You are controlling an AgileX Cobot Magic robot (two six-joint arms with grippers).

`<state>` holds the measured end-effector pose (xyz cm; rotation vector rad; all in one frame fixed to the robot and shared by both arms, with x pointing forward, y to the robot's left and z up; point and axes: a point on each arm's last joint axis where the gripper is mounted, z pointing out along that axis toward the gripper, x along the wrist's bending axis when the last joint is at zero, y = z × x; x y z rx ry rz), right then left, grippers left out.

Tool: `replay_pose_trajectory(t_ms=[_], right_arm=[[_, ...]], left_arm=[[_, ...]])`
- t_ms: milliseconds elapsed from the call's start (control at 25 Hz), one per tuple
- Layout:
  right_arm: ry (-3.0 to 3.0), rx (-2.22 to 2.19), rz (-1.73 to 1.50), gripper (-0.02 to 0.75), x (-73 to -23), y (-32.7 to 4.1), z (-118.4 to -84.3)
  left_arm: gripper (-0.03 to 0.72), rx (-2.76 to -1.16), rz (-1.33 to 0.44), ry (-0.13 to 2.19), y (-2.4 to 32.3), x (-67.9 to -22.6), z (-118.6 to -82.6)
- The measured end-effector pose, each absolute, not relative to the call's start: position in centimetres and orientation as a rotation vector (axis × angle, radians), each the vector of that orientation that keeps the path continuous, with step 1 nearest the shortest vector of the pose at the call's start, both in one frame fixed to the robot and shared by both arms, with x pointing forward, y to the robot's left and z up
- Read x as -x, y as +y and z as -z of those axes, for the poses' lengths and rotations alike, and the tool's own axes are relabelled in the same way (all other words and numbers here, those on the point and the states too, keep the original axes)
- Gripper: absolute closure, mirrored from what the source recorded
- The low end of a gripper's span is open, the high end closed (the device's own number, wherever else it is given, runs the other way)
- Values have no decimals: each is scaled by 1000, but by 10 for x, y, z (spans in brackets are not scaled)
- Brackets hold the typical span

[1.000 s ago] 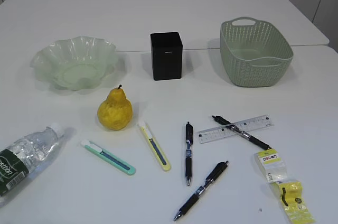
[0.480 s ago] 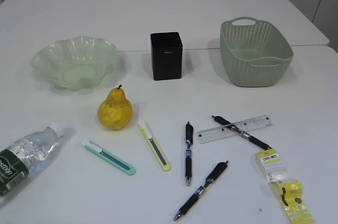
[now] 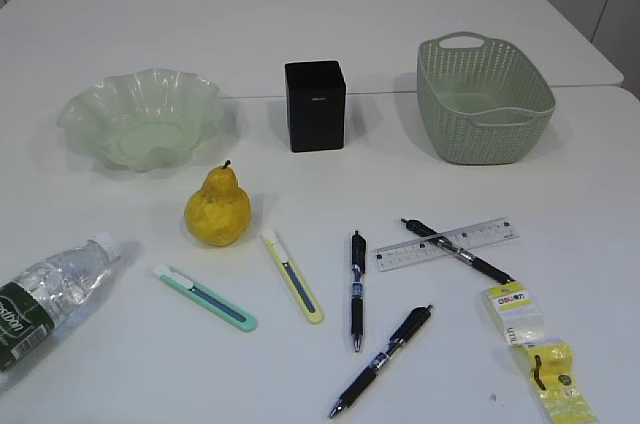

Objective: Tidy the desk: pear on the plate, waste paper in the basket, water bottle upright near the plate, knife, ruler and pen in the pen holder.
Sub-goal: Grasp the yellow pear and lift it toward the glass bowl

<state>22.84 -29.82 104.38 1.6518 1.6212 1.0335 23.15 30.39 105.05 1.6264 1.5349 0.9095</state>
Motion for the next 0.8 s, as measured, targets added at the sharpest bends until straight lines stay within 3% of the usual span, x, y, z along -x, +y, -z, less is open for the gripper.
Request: replay_pose_trajectory(t_ms=[800], right_arm=[[1530,-1560,-1134,197,-231,-298,-1059]], left_arm=[[233,-1575,-954,1474,304,-232,-1060]])
